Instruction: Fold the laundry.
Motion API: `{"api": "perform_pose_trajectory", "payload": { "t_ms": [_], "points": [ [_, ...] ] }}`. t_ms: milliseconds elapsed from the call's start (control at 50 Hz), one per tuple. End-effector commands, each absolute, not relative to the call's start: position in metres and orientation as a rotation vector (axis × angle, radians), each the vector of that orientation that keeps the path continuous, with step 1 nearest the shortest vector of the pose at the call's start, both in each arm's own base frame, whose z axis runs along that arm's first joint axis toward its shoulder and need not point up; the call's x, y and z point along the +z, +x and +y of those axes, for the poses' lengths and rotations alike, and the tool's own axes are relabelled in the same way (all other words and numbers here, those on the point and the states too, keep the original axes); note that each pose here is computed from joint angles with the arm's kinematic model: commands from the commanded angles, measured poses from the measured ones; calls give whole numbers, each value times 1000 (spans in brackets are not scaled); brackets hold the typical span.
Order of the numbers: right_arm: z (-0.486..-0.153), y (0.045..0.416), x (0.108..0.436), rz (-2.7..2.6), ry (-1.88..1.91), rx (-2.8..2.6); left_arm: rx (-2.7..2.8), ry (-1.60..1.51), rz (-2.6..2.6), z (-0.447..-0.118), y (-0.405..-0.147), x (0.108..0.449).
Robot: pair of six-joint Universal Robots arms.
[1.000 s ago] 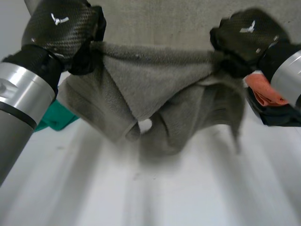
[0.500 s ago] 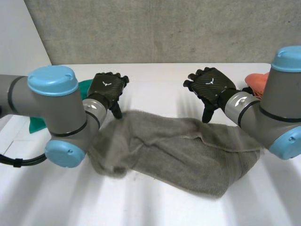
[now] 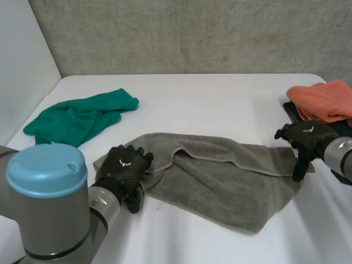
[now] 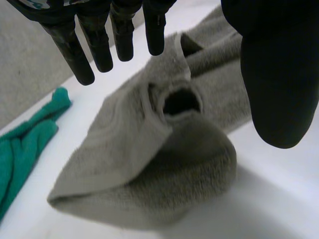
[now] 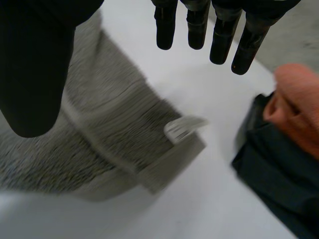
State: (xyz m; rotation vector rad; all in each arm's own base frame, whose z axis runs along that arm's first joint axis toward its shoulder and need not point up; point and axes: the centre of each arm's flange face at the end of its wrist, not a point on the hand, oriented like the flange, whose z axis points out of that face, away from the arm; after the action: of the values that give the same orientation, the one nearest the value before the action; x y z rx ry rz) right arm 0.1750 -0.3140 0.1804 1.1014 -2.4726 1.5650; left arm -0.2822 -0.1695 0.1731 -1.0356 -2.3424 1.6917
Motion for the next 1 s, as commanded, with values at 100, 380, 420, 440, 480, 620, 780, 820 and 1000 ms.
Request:
{"api": "perform_pose_trajectory", "payload": {
  "t_ms": [100, 380, 420, 440, 480, 620, 780, 820, 1000],
  "points": [
    [-323, 178, 143, -2457, 1180, 1563, 1792, -956, -2390, -201, -290, 154],
    [-344, 180, 133, -2362, 1174, 1659, 1884, -893, -2365, -217, -289, 165],
    [-345, 181, 133, -2361, 1177, 1659, 1886, -893, -2361, -217, -290, 166],
    [-347, 181, 131, -2363, 1181, 1659, 1885, -890, -2361, -218, -290, 165],
    [-349, 182, 130, -2361, 1183, 1661, 1885, -891, -2361, -219, -290, 166],
    [-353, 183, 137, -2335, 1178, 1683, 1912, -857, -2363, -232, -289, 170],
    [-350, 180, 171, -2247, 1144, 1765, 1926, -825, -2362, -249, -284, 173],
    [-349, 180, 178, -2228, 1136, 1783, 1907, -837, -2358, -251, -285, 171],
    [-348, 179, 181, -2246, 1148, 1765, 1765, -910, -2407, -249, -286, 161]
  ]
}}
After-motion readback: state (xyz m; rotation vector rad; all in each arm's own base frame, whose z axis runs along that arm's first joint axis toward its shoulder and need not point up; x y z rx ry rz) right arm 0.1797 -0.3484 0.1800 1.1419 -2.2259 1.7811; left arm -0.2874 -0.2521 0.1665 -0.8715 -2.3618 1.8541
